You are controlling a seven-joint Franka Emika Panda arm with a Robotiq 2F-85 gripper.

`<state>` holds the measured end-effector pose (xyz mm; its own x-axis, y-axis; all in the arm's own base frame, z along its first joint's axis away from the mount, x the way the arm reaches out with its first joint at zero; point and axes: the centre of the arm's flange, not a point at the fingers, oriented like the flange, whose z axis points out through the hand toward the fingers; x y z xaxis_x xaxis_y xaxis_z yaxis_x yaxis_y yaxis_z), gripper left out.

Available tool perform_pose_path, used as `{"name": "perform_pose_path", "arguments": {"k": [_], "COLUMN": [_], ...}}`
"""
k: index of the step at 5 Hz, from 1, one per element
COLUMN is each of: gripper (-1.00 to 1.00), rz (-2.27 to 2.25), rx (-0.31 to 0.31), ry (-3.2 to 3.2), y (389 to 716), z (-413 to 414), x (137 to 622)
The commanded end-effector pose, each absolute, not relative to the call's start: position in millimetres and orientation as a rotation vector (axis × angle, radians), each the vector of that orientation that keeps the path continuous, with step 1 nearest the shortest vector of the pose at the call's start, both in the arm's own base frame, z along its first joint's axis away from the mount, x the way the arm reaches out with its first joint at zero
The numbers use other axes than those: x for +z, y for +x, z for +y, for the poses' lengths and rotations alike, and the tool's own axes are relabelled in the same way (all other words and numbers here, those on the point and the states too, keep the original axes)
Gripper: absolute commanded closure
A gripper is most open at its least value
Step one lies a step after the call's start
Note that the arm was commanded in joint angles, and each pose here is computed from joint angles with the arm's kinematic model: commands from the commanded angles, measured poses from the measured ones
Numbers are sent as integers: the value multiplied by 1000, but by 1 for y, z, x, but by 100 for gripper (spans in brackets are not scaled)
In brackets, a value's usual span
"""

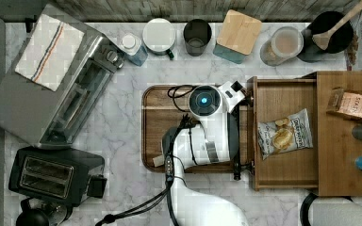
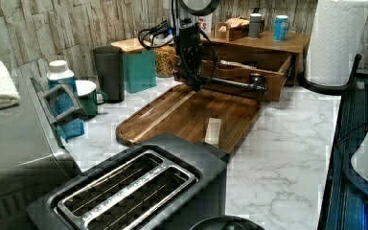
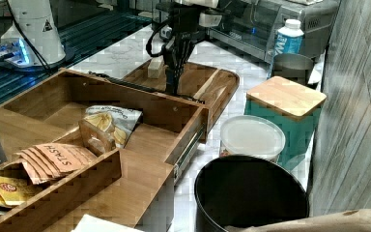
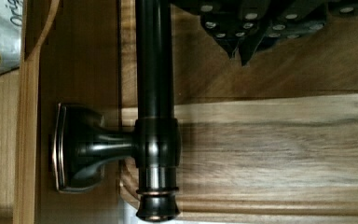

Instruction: Close the drawer.

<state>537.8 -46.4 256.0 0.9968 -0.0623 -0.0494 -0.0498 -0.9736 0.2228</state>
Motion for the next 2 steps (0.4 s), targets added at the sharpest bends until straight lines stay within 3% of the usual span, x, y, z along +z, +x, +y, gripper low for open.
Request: {"name": "perform_pose_path", "arguments": {"k": [1,2], "gripper": [100,100], "rz": [46,57], "rx": [-84,-112], "ry": [2925,2948], "y": [548,552], "z": [-115,-140], "x": [289,286]}}
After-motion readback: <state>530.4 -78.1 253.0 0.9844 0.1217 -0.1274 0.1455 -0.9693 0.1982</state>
